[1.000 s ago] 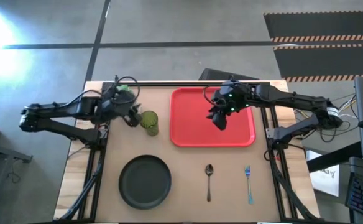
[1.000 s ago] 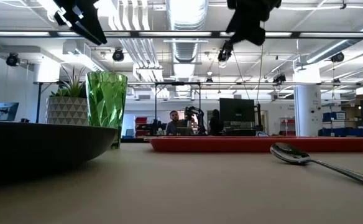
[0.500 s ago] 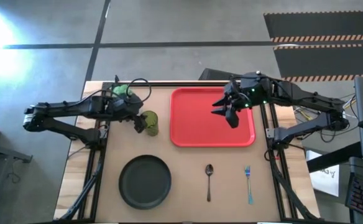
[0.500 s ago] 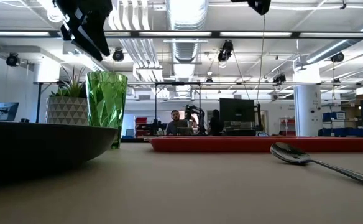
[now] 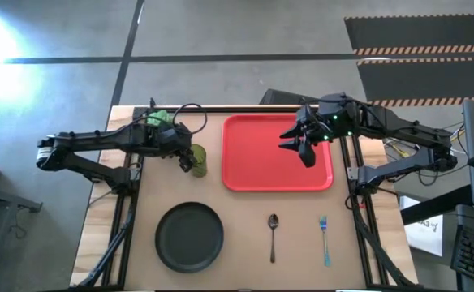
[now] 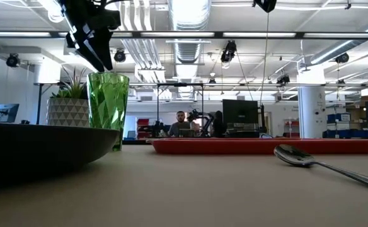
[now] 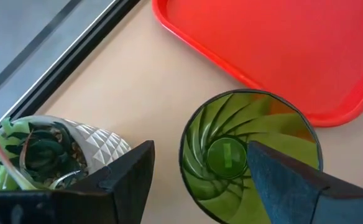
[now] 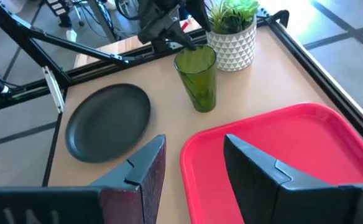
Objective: Pick and place plate/cup/fork/spoon on tray
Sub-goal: Put the green cup on the top left of the red tray
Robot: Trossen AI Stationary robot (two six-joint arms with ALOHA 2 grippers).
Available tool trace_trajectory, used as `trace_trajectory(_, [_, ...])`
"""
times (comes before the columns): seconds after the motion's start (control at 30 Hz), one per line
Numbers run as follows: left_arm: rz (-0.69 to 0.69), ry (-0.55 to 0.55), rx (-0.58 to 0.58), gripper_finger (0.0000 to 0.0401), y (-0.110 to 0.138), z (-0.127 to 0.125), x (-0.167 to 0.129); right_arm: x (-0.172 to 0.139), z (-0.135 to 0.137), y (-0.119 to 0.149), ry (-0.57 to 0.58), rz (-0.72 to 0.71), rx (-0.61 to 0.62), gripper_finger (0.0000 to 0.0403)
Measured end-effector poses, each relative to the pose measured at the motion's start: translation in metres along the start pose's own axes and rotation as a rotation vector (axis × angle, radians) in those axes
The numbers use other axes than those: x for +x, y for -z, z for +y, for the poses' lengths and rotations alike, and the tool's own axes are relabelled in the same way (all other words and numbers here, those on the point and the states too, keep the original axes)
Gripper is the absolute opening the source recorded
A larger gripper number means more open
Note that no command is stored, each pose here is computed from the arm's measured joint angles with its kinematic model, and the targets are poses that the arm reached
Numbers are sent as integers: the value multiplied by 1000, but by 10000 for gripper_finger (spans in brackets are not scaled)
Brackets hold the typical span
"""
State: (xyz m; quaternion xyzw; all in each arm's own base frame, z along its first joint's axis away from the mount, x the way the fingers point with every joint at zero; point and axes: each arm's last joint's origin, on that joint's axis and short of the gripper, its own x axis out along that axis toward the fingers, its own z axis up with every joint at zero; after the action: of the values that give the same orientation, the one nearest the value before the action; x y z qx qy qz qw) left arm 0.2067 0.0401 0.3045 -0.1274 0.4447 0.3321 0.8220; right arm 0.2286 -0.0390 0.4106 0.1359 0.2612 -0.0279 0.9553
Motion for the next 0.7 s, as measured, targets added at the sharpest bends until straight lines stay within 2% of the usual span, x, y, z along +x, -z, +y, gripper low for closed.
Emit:
trace_trajectory(0.3, [58,-45,27,240,-2,3,14,3,-1,0,1,8,-7,152])
trace_trajectory(0.7, [181,-106,86,239,-8,0,51,3,-1,1,2,11,-6,144])
